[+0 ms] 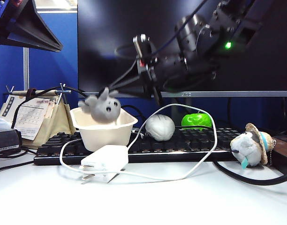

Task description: Identity fluffy octopus among items on the table, put them into the paper lunch box.

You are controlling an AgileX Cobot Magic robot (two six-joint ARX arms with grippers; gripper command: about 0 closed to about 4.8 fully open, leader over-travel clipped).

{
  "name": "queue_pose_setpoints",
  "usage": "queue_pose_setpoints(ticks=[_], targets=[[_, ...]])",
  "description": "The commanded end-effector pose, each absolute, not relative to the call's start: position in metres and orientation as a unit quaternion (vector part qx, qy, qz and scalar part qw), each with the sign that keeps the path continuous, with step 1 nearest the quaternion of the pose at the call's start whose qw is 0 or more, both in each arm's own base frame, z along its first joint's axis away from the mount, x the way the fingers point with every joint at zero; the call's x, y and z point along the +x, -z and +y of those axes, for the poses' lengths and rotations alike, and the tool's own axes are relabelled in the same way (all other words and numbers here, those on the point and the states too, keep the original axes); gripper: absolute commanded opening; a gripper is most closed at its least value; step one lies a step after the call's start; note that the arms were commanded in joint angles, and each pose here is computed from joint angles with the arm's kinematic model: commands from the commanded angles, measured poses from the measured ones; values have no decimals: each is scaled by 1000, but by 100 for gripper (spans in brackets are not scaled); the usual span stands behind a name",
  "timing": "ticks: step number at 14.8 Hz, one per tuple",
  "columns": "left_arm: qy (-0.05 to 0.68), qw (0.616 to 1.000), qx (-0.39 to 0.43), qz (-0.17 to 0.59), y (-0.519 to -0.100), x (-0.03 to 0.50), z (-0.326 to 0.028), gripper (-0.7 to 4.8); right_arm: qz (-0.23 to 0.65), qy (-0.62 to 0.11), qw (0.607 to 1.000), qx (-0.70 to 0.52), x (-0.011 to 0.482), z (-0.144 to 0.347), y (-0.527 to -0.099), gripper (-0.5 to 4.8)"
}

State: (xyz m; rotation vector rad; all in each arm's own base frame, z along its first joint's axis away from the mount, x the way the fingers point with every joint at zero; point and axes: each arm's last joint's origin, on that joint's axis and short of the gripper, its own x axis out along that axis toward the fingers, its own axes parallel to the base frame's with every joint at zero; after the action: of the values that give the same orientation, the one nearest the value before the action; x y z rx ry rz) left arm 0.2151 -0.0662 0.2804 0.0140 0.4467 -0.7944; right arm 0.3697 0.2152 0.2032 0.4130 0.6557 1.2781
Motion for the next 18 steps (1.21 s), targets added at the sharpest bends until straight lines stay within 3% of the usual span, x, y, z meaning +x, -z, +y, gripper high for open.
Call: queue_pose_setpoints(ticks=[1,2,4,7,9,10,14,15,18], targets=[[385,900,10,205,-284,216,-66,40,299,-584,731,188,370,216,-202,-5],[385,900,10,205,-284,216,-66,40,299,-584,731,188,370,216,-202,3],[384,900,9,206,-284,216,-66,40,299,-584,731,188,370,216,-202,147],[384,899,6,210,-283,215,-66,40,299,-584,731,188,370,216,-202,163],[384,898,5,215,-282,215,-66,40,298,-584,731,190,370,216,-203,148],[383,898,5,214,-283,215,-66,40,296,-585,727,203,370,216,-207,88],[384,899,6,212,-283,215,-66,39,220,-625,718,214,364,212,-252,32],[384,899,6,212,-283,215,-66,39,206,-629,719,210,359,209,-265,-8],[384,901,7,202,-286,214,-66,6,197,-668,690,197,333,195,-311,-8]])
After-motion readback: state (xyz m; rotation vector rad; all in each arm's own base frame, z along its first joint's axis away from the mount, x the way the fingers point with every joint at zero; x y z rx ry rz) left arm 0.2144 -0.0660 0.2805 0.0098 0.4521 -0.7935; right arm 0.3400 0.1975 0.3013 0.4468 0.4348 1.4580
